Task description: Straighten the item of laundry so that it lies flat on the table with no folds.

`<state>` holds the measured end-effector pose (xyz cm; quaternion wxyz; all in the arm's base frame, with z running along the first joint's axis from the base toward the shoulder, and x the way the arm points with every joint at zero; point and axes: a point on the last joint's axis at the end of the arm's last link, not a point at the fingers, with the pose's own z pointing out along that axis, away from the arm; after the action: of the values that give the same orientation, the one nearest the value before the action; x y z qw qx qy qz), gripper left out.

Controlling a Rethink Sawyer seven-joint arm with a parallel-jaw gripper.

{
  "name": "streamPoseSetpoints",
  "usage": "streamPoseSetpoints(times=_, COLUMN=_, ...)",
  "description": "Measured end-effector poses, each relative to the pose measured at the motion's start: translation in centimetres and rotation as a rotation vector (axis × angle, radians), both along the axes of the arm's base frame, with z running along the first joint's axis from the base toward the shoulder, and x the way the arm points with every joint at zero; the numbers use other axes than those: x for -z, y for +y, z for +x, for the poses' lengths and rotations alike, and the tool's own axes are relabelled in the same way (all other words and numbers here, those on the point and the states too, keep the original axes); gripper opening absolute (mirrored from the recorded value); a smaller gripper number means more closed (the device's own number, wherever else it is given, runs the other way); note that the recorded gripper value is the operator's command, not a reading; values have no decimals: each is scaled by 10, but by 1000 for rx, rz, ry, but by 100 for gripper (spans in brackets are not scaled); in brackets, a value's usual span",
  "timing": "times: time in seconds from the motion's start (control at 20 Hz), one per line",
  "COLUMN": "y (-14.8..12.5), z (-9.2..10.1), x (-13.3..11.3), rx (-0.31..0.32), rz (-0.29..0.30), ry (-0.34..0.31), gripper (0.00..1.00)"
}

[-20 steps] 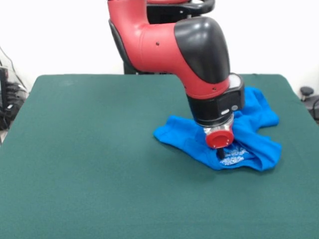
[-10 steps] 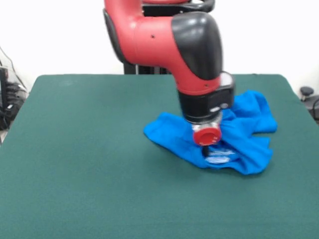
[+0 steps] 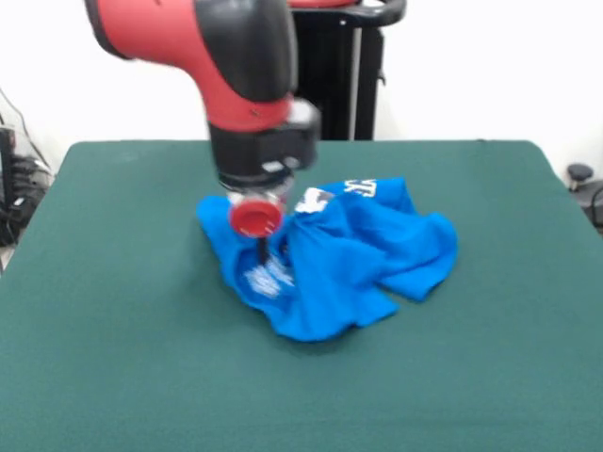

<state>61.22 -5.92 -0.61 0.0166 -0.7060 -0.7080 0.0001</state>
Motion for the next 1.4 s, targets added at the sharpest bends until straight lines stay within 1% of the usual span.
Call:
streamPoseSetpoints(times=0.25, y=-30, z=-21, x=-23, rx=20, rz=-49, ry=-8, gripper=0)
streamPoseSetpoints(times=0.4, y=-46, z=-41, x=-32, rx=33, rz=-60, ry=-4, gripper=0)
streamPoseSetpoints(times=0.55, y=-54, z=-56, x=-35, rx=47, rz=-59, ry=10, gripper=0)
streamPoseSetpoints(times=0.7, y=-51, z=-63, x=-45, rx=47, rz=-63, ry=18, gripper=0)
streamPoseSetpoints(times=0.8, y=-44, z=-65, x=-57, rx=34, rz=-71, ry=24, gripper=0)
streamPoseSetpoints(times=0.95, y=-25, z=-65, x=-79, rx=-8, rz=-103, ry=37, gripper=0)
streamPoseSetpoints(times=1.05, y=-6, z=-66, x=-94, rx=-49, rz=-131, ry=53, gripper=0)
streamPoseSetpoints(times=1.2, y=35, z=-69, x=-123, rx=-117, rz=-156, ry=88, gripper=0)
streamPoseSetpoints(times=1.3, y=63, z=-71, x=-142, rx=-149, rz=-158, ry=112, gripper=0)
streamPoseSetpoints(times=1.4, y=87, z=-72, x=-160, rx=-168, rz=-151, ry=130, gripper=0)
